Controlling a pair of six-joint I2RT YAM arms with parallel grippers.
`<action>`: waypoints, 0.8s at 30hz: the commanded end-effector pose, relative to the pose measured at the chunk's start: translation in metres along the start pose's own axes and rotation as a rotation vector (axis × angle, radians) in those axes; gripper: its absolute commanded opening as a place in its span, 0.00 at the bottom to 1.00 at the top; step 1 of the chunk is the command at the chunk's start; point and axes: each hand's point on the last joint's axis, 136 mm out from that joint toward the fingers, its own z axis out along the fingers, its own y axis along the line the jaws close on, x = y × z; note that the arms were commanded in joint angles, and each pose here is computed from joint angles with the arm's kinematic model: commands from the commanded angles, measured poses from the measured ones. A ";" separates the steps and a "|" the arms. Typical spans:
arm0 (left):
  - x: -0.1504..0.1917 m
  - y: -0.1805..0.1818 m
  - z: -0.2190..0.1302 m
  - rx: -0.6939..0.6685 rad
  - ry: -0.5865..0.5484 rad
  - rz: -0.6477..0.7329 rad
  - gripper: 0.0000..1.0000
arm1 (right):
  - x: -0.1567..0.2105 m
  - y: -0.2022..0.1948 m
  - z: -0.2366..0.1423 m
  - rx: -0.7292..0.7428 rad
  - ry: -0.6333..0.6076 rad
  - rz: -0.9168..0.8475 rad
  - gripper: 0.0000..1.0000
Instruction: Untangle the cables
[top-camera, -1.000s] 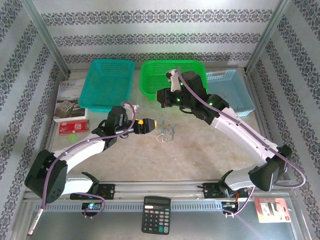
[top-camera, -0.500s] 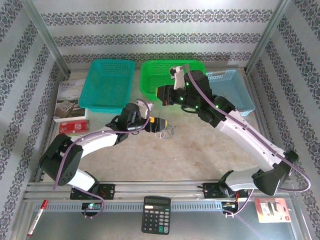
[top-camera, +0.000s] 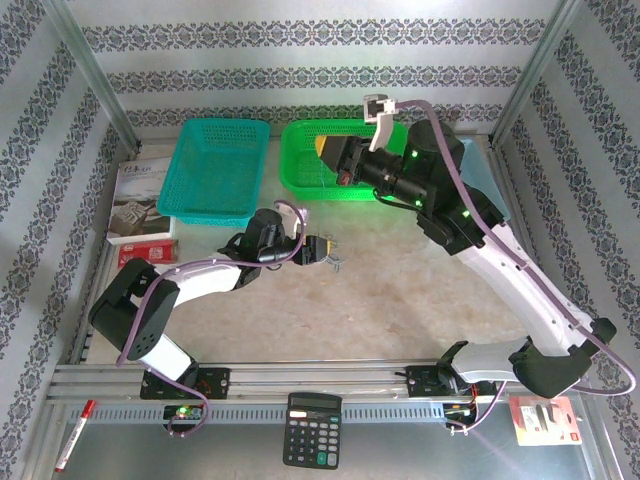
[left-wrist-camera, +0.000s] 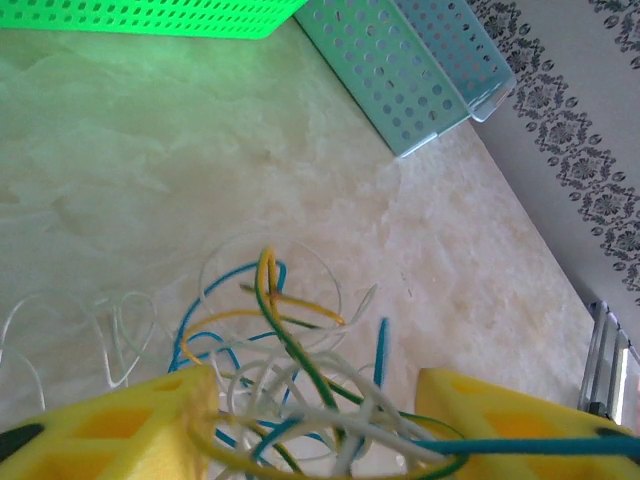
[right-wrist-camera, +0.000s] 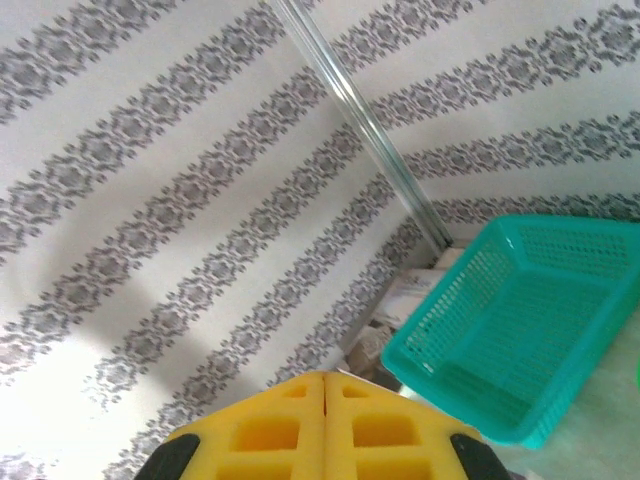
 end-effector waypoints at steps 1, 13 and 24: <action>0.011 -0.004 0.006 0.029 0.014 0.014 0.50 | -0.039 0.038 -0.018 -0.117 -0.107 -0.011 0.00; 0.033 0.007 0.006 0.020 0.049 -0.009 0.38 | -0.115 0.058 -0.048 -0.146 -0.302 -0.052 0.00; 0.046 0.013 0.004 0.013 0.066 -0.031 0.35 | -0.169 0.071 -0.072 -0.164 -0.444 -0.084 0.00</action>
